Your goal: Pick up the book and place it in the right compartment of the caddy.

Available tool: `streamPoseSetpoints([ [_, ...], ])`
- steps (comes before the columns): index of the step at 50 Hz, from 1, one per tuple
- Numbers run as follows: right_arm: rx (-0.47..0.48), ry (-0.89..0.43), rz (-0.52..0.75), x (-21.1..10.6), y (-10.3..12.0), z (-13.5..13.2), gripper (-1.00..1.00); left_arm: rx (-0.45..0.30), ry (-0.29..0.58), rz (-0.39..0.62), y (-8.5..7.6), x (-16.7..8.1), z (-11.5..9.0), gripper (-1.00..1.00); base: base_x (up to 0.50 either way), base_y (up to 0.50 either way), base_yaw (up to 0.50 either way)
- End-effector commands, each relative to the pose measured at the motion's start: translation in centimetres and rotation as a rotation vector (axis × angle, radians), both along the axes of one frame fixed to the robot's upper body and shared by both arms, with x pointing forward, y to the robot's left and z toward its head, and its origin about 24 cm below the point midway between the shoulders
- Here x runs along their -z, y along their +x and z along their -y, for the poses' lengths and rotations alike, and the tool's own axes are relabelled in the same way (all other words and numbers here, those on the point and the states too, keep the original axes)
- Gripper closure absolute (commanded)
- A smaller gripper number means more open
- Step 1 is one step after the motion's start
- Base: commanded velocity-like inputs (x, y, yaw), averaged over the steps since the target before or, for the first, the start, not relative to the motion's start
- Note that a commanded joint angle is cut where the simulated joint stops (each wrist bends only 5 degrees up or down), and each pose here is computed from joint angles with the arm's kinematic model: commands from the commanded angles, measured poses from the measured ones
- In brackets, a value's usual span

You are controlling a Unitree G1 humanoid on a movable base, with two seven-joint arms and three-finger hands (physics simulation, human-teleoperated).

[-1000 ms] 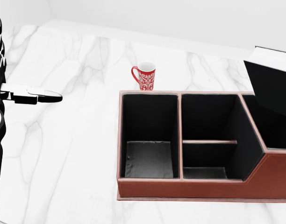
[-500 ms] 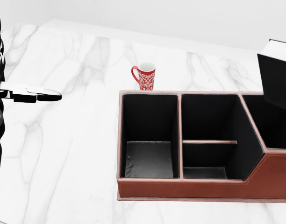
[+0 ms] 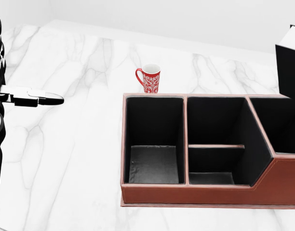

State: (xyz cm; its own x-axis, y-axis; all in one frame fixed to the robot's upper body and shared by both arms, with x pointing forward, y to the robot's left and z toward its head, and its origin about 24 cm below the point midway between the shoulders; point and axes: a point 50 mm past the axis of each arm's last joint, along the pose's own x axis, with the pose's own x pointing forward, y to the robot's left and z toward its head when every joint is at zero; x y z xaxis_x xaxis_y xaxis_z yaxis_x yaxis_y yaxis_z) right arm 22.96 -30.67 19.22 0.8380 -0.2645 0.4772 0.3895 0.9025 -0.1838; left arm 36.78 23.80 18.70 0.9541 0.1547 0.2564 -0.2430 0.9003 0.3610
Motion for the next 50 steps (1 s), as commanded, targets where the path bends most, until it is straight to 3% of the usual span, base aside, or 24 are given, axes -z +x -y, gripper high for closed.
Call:
streamPoseSetpoints([
  [1, -0.024, -0.01, 0.075, -1.3, -1.3, -0.5, 1.0, -0.001, -0.001, -0.005, 0.0, 0.2, 0.1, -1.0, 0.0, 0.0, 0.0],
  [15, -0.094, -0.021, 0.077, -1.4, -1.5, -1.1, 1.0, -0.003, -0.002, -0.01, 0.0, 0.3, 0.0, -1.0, 0.0, 0.0, 0.0],
  [18, -0.086, 0.024, -0.018, 1.1, -1.0, -0.9, 1.0, -0.002, -0.001, -0.011, 0.0, 0.3, 0.0, -1.0, 0.0, 0.0, 0.0],
  [22, -0.108, -0.01, 0.021, -0.2, -0.7, -1.2, 1.0, -0.001, 0.0, -0.009, 0.0, 0.2, 0.0, -1.0, 0.0, 0.0, 0.0],
  [28, -0.137, 0.015, -0.072, 1.7, 0.6, -1.5, 1.0, -0.001, -0.001, -0.014, 0.1, 0.3, -0.1, -1.0, 0.0, 0.0, 0.0],
  [35, -0.13, 0.033, -0.117, 2.8, 1.1, -1.2, 1.0, -0.007, -0.003, -0.021, 0.1, 0.5, -0.2, -1.0, 0.0, 0.0, 0.0],
  [37, -0.119, 0.078, -0.191, 4.9, 1.2, -1.0, 1.0, -0.004, -0.002, -0.016, 0.1, 0.3, -0.1, -1.0, 0.0, 0.0, 0.0],
  [38, -0.121, 0.061, -0.158, 3.9, 1.2, -1.0, 1.0, -0.003, -0.002, -0.015, 0.1, 0.3, -0.1, -1.0, 0.0, 0.0, 0.0],
  [40, -0.113, 0.085, -0.194, 4.9, 1.3, -0.8, 1.0, -0.004, -0.002, -0.017, 0.1, 0.4, -0.1, -1.0, 0.0, 0.0, 0.0],
  [42, -0.11, 0.059, -0.14, 3.3, 1.4, -0.5, 1.0, -0.002, 0.0, -0.012, 0.1, 0.3, 0.0, -1.0, 0.0, 0.0, 0.0],
  [50, -0.059, 0.13, -0.232, 5.6, 2.4, 0.9, 1.0, -0.006, -0.004, -0.022, 0.1, 0.6, -0.1, -1.0, 0.0, 0.0, 0.0],
])
